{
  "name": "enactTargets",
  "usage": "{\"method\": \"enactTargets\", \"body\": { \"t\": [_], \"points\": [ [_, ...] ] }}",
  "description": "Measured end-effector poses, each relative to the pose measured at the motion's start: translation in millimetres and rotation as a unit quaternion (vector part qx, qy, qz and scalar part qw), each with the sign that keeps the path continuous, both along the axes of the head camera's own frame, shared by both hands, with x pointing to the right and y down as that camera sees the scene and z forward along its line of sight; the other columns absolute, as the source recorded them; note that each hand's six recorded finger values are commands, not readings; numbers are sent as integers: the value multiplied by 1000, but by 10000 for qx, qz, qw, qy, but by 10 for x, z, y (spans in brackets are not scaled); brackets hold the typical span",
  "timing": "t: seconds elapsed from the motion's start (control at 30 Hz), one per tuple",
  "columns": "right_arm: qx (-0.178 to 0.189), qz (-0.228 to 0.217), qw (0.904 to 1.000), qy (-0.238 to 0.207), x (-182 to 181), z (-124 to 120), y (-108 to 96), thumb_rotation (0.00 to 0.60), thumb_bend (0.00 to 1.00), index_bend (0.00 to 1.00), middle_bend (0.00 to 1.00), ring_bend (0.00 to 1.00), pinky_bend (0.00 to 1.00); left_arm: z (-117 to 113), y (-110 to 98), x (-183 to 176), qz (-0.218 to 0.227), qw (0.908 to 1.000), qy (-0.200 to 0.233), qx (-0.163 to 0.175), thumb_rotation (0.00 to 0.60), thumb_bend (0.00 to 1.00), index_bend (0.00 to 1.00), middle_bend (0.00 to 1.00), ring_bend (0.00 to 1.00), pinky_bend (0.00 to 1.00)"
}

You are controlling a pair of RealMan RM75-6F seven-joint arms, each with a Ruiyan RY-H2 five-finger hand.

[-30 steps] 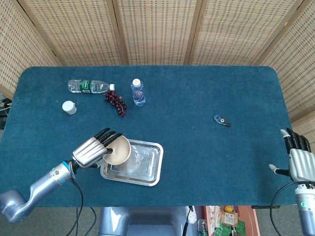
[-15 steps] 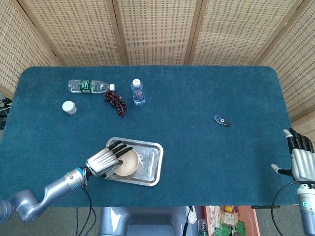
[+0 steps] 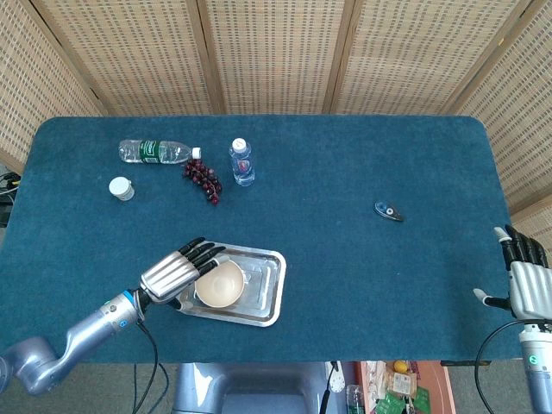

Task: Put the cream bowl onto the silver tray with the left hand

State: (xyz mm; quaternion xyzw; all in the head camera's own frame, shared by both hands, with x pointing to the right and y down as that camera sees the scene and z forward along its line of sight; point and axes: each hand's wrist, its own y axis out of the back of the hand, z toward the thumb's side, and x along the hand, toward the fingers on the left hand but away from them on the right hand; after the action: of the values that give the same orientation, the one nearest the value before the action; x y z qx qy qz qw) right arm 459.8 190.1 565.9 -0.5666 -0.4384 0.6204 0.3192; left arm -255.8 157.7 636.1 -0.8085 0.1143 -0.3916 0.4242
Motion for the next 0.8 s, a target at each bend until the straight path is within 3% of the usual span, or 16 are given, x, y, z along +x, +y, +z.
{"method": "enactTargets", "body": {
  "t": [0.17, 0.27, 0.4, 0.5, 0.57, 0.63, 0.8],
  "points": [
    [19, -23, 10000, -57, -17, -22, 4, 600, 0, 0, 0, 0, 0, -149, -121, -409, -922, 9952, -203, 237, 600, 0, 0, 0, 0, 0],
    [28, -50, 9999, -86, -31, -33, 7, 600, 0, 0, 0, 0, 0, -237, -135, -727, -1690, 9838, -488, 356, 600, 0, 0, 0, 0, 0],
    [65, -115, 9999, -104, -60, -56, 6, 600, 0, 0, 0, 0, 0, -444, -111, -1224, -2650, 9543, -1010, 936, 600, 0, 0, 0, 0, 0],
    [113, -149, 9997, -139, -84, -83, 5, 600, 0, 0, 0, 0, 0, -605, 0, -1567, -3221, 9274, -1361, 1327, 600, 0, 0, 0, 0, 0],
    [144, -170, 9996, -167, -100, -103, 4, 600, 0, 0, 0, 0, 0, -655, 86, -1726, -3442, 9160, -1484, 1431, 600, 0, 0, 0, 0, 0],
    [146, -185, 9996, -183, -106, -110, 8, 600, 0, 0, 0, 0, 0, -673, 128, -1810, -3538, 9117, -1478, 1478, 600, 0, 0, 0, 0, 0],
    [150, -231, 9994, -194, -124, -126, 22, 600, 0, 0, 0, 0, 0, -703, 179, -1909, -3621, 9112, -1323, 1455, 600, 0, 0, 0, 0, 0]
  ]
}}
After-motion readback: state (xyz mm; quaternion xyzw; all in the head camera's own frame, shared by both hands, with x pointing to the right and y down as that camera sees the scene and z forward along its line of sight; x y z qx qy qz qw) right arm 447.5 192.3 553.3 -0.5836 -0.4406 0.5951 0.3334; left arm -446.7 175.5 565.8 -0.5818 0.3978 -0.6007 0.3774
